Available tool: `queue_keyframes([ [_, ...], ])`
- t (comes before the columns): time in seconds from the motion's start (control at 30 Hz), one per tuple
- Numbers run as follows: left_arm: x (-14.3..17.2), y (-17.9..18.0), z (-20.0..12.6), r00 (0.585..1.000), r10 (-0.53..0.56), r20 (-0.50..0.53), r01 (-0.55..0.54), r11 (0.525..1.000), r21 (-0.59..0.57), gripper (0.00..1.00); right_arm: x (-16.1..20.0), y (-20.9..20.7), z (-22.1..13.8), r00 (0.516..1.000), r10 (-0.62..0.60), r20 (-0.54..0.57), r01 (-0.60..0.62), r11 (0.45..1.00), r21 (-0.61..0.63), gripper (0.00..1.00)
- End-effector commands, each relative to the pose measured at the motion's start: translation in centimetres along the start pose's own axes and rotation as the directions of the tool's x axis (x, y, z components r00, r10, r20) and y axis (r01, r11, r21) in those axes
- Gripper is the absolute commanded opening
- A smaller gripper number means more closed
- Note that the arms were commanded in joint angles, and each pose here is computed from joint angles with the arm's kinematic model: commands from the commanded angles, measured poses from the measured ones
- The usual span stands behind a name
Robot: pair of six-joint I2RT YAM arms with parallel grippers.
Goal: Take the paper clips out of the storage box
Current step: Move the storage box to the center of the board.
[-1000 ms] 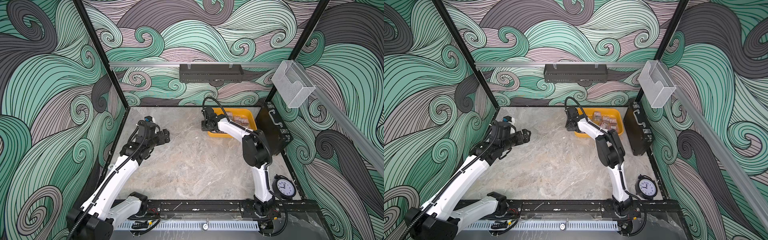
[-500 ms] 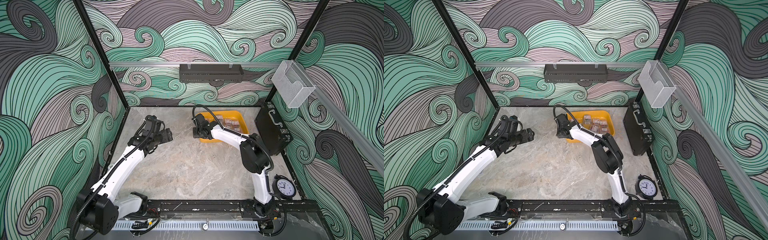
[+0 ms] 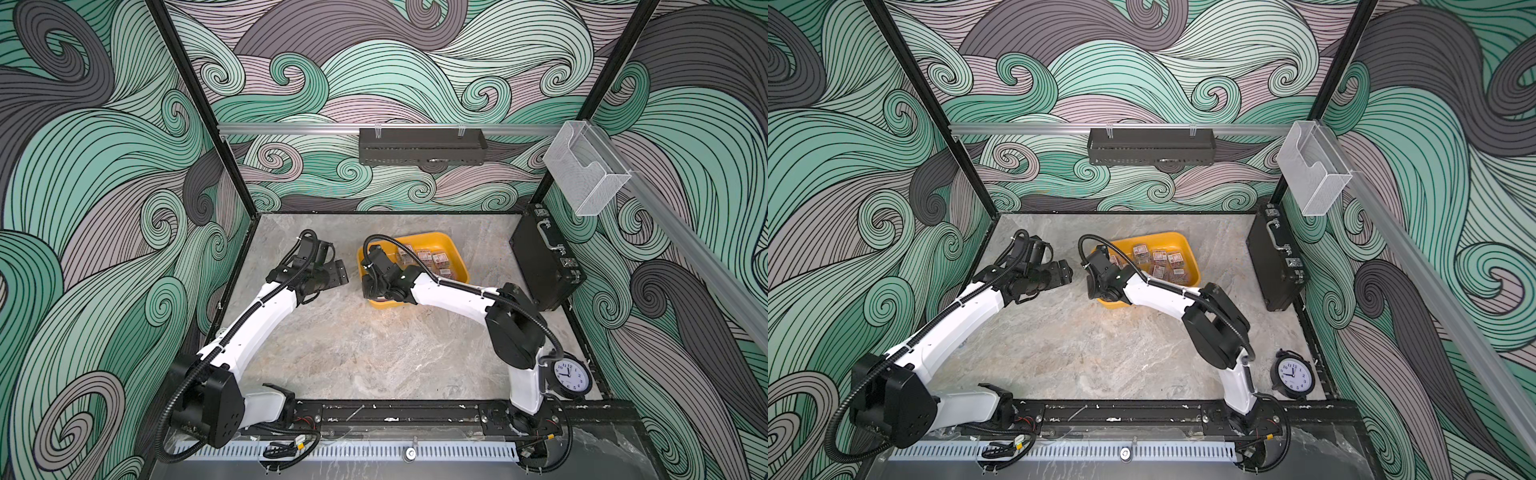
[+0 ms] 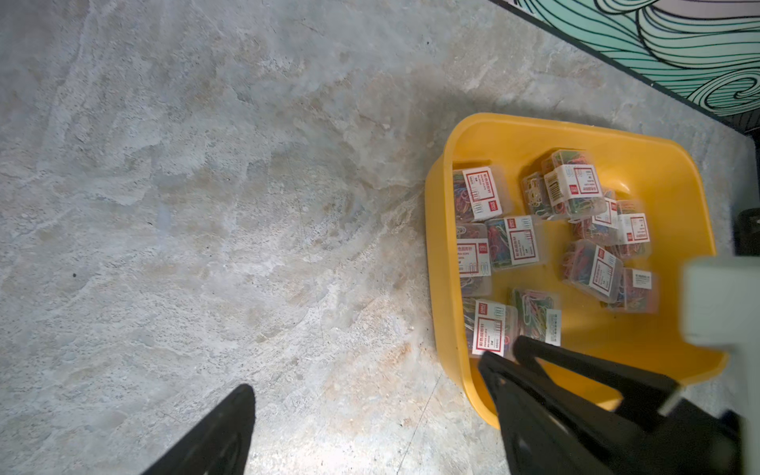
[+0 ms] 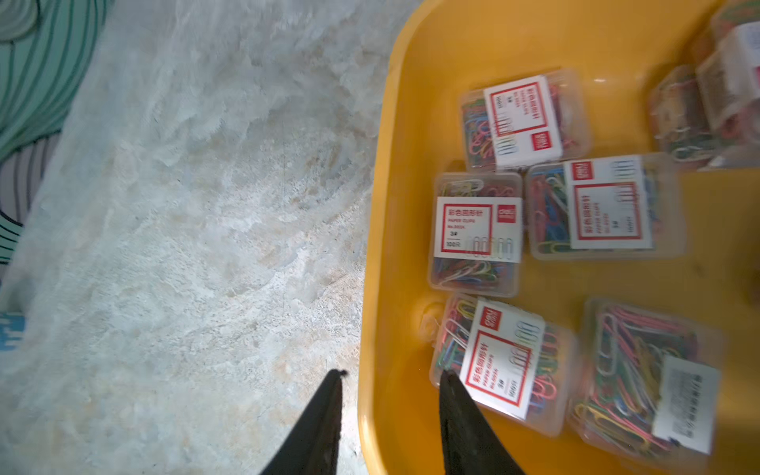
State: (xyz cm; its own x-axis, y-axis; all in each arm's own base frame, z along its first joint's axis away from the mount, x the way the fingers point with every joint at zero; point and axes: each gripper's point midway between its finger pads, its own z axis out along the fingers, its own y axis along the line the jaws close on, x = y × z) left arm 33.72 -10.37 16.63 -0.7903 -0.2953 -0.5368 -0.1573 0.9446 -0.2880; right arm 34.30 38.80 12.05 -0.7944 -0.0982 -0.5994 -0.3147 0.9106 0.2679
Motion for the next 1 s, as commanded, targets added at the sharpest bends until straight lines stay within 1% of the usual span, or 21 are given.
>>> queue_keyframes([
  [0.0, -0.6, -1.6, 0.4, 1.0, -0.008, -0.02, 0.009, 0.999, 0.043, 0.89, -2.9, -0.6, -4.3, 0.994, 0.011, 0.108, -0.008, 1.0, -0.025, 0.47],
  [0.1, -0.5, -2.5, 1.5, 0.999, 0.004, -0.046, -0.001, 0.998, 0.06, 0.87, -3.2, -3.1, -7.0, 0.989, 0.022, 0.144, -0.021, 1.0, -0.007, 0.51],
  [0.13, -0.7, -3.1, 1.6, 0.999, 0.016, -0.044, -0.012, 0.996, 0.083, 0.86, -3.1, -4.1, -7.9, 0.988, 0.027, 0.152, -0.027, 1.0, -0.001, 0.51],
  [0.2, -0.4, -3.7, 3.5, 0.996, 0.031, -0.082, -0.024, 0.996, 0.088, 0.85, -2.9, -6.6, -9.5, 0.985, 0.043, 0.167, -0.048, 0.998, 0.027, 0.52],
  [0.3, -0.1, -4.3, 5.4, 0.987, 0.056, -0.148, -0.045, 0.996, 0.076, 0.74, -2.4, -10.2, -11.4, 0.981, 0.065, 0.184, -0.079, 0.994, 0.072, 0.54],
  [0.4, -0.2, -4.8, 7.1, 0.983, 0.072, -0.171, -0.063, 0.996, 0.055, 0.72, -1.7, -13.2, -13.3, 0.975, 0.077, 0.208, -0.102, 0.988, 0.117, 0.56],
  [0.43, 0.0, -4.9, 7.7, 0.98, 0.077, -0.183, -0.07, 0.997, 0.046, 0.71, -1.0, -14.5, -13.9, 0.976, 0.082, 0.201, -0.112, 0.984, 0.141, 0.56],
  [0.5, 0.3, -4.9, 8.8, 0.973, 0.092, -0.21, -0.091, 0.996, 0.015, 0.65, -0.3, -15.9, -14.8, 0.974, 0.099, 0.206, -0.133, 0.978, 0.159, 0.57],
  [0.6, 0.8, -4.8, 10.0, 0.962, 0.113, -0.247, -0.123, 0.992, -0.026, 0.59, 0.3, -17.3, -15.7, 0.967, 0.125, 0.222, -0.164, 0.973, 0.163, 0.56],
  [0.67, 1.1, -4.9, 10.6, 0.959, 0.126, -0.255, -0.14, 0.989, -0.039, 0.55, 0.7, -17.7, -16.1, 0.965, 0.13, 0.228, -0.17, 0.971, 0.165, 0.55],
  [0.8, 1.7, -5.2, 11.2, 0.952, 0.148, -0.267, -0.165, 0.985, -0.044, 0.4, 0.7, -18.1, -16.3, 0.965, 0.127, 0.229, -0.169, 0.97, 0.174, 0.55],
  [0.97, 2.3, -5.1, 11.6, 0.94, 0.187, -0.285, -0.209, 0.977, -0.046, 0.24, 0.8, -18.1, -15.6, 0.97, 0.125, 0.207, -0.163, 0.97, 0.178, 0.54],
])
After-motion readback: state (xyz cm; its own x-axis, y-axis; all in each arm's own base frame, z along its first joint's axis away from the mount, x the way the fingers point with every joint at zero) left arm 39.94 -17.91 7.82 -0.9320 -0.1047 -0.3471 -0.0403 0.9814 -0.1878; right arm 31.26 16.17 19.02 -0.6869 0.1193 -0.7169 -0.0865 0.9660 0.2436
